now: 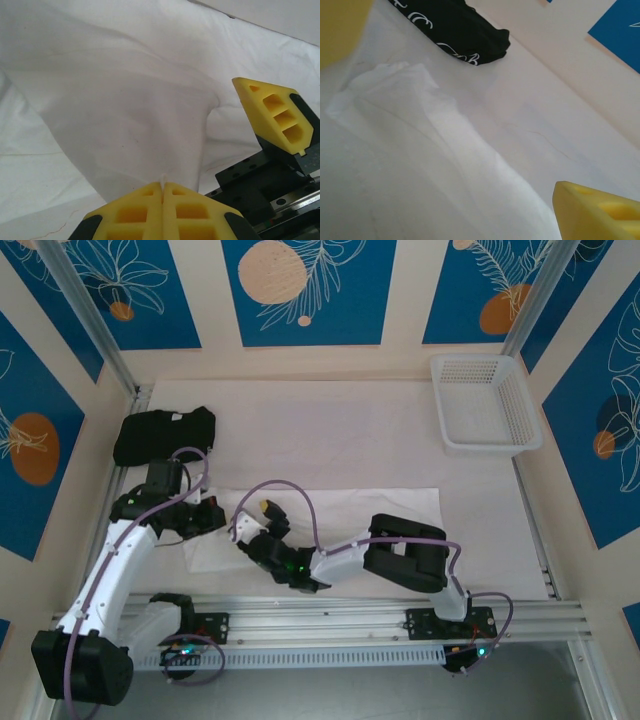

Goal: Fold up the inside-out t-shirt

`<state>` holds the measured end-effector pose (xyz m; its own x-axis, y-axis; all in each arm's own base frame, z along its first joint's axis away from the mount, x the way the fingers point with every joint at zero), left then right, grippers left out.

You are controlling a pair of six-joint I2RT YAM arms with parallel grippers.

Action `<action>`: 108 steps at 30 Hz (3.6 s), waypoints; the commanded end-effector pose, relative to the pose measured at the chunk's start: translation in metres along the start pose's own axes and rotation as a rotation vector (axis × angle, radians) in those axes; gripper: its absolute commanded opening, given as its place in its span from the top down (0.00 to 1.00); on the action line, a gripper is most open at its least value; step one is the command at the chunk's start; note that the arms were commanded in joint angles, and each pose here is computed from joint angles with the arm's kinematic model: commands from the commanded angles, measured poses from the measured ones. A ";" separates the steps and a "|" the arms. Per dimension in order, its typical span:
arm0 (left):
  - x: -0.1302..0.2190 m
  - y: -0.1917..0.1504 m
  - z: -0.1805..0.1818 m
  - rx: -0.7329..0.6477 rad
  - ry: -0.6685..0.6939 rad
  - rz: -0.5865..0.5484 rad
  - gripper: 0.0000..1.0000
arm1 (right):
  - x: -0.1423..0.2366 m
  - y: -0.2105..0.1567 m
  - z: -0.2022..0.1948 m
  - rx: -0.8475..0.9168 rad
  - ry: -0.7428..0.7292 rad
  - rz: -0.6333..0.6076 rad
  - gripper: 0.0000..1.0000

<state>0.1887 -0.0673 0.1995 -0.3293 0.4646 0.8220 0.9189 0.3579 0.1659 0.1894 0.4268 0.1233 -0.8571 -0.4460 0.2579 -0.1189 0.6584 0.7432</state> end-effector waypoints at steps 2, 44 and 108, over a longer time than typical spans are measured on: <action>0.000 0.000 0.006 0.005 0.030 -0.006 1.00 | 0.011 -0.004 -0.017 0.008 -0.065 0.033 0.35; -0.042 0.025 0.015 0.121 -0.078 -0.159 0.47 | 0.091 -0.059 -0.055 -0.236 0.734 0.235 0.55; -0.027 0.074 0.032 0.155 0.032 -0.303 0.40 | 0.050 0.017 0.009 -0.447 0.978 0.127 1.00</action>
<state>0.2555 -0.0288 0.1656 -0.5560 0.2806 0.7824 0.7414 0.5930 0.3142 0.1409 0.4236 0.1298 -0.1145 -0.7536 0.6473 0.2325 0.6131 0.7550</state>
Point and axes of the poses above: each hand's point on the last joint's axis, 136 mm out from that joint toward the fingers, its own x axis back along the fingers, its own z axis along the line the jaws close on, y = z × x, the point moved 6 cm from there along x, back along the fingers, and after that the axes turned 9 degrees about x, right-handed, at the moved point
